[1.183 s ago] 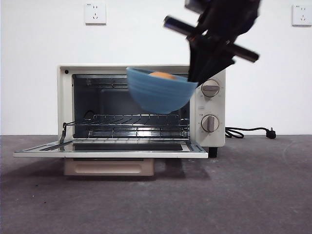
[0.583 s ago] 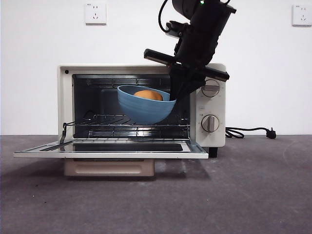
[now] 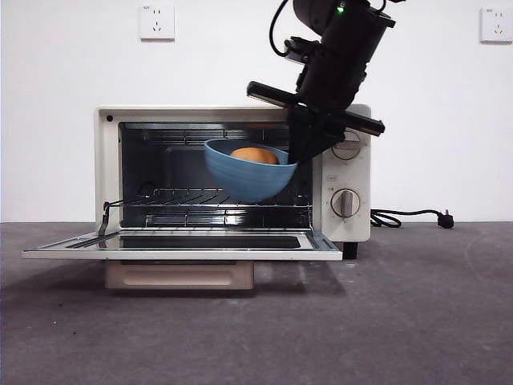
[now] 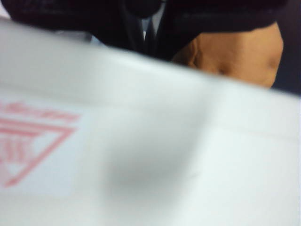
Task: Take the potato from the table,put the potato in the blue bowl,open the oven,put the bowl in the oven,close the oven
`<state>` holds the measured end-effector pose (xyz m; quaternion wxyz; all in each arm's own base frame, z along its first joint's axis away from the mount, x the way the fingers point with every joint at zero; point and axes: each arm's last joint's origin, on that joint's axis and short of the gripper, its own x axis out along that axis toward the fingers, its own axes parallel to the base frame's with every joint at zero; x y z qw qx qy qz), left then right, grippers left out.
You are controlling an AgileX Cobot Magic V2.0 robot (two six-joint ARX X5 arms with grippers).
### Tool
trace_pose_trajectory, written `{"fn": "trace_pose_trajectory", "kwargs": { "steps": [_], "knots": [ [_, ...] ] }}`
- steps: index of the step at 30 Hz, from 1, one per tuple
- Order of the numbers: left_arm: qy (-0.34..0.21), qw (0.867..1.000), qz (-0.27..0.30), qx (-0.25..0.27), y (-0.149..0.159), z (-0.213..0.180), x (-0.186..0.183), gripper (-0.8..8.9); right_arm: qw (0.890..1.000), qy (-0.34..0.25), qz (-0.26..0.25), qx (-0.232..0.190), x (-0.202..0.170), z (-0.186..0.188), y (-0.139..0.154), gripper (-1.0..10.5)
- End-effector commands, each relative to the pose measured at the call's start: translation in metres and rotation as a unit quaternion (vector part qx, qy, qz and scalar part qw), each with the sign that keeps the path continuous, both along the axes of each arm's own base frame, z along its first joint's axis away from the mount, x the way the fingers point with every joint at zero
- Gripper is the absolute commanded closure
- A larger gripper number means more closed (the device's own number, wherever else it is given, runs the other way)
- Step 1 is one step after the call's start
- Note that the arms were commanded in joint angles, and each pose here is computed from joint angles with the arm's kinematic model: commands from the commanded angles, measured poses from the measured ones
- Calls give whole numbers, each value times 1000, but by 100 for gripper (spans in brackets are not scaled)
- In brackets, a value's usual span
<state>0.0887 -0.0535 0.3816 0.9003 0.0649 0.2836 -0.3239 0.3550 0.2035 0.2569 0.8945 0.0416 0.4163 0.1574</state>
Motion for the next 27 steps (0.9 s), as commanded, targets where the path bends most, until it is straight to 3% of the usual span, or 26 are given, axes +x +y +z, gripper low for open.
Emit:
{"fn": "trace_pose_trajectory", "kwargs": {
  "steps": [1, 6, 12, 27],
  "knots": [
    [-4, 1000, -5, 3, 0, -1, 0, 821, 1000, 5, -5, -1, 2, -5, 2, 964],
    [-3, 1000, -5, 3, 0, -1, 0, 821, 1000, 8, -2, 0, 2, -6, 2, 951],
    [0, 1000, -6, 4, 0, -1, 0, 821, 1000, 8, -3, 1, 2, -6, 2, 717],
    [1, 1000, -5, 6, 0, -2, 0, 821, 999, -25, -3, 21, -11, 27, -5, 721]
  ]
}}
